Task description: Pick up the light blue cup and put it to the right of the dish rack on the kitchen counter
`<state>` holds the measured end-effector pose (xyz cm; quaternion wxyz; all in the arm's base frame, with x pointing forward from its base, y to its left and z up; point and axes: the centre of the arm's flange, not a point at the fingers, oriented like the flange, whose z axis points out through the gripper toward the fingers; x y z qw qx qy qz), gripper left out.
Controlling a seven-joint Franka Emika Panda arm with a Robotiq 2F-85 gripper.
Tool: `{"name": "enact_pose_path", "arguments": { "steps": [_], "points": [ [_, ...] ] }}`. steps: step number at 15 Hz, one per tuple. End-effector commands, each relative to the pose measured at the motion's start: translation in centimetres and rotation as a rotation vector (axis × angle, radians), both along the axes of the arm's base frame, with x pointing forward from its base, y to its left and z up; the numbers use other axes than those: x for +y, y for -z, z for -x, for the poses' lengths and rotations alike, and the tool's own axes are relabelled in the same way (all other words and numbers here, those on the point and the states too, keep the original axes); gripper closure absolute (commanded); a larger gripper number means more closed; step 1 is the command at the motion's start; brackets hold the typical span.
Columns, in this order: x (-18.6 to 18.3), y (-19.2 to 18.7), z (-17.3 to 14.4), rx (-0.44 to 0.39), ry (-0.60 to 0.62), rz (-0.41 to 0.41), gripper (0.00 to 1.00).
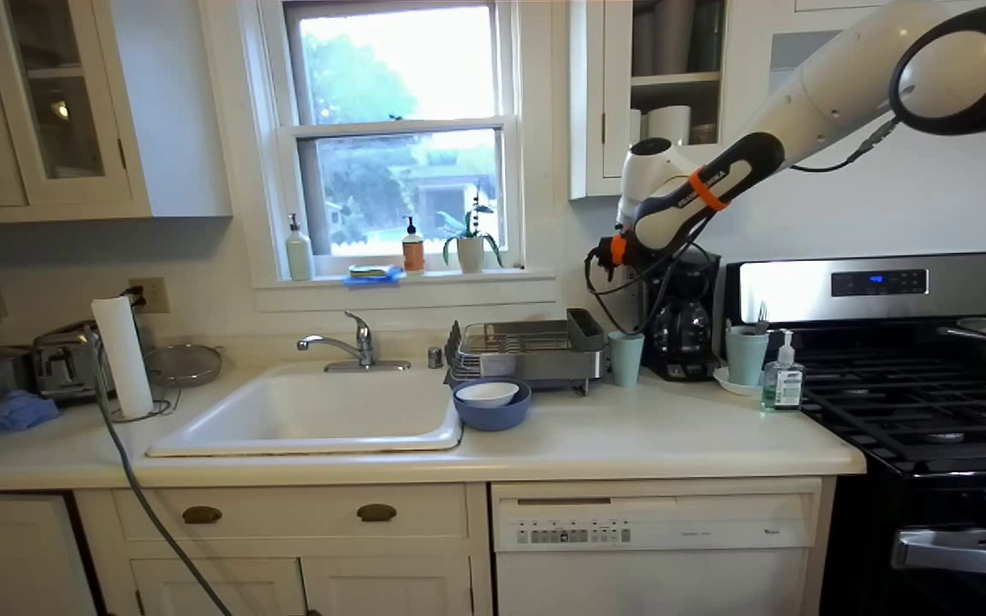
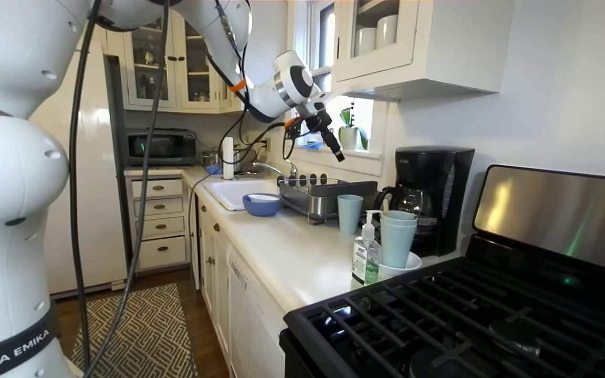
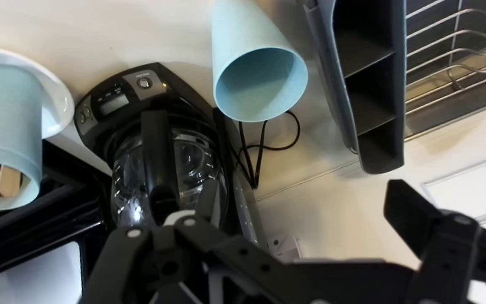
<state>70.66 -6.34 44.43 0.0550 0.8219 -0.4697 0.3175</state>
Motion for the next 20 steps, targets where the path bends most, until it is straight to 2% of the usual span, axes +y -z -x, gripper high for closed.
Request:
{"name": "enact_pose_path", "arguments": {
  "steps": [1,5,10,13,16,17,20],
  "points": [
    [1.4,-3.8,6.9,0.046,-0.129,0.036,0.00],
    [2.6,-7.5,11.9,0.174,-0.298,0.007,0.00],
    [4.2,-11.4,17.6,0.338,-0.404,0.017,0.00],
    [4.0,-13.7,20.2,0.446,-0.455,-0.057,0.00],
    [3.7,-15.0,21.3,0.483,-0.555,-0.135,0.00],
    [4.4,-14.2,20.4,0.459,-0.501,-0.091,0.00],
    [4.0,-14.8,21.0,0.465,-0.541,-0.110,0.00]
  ]
}}
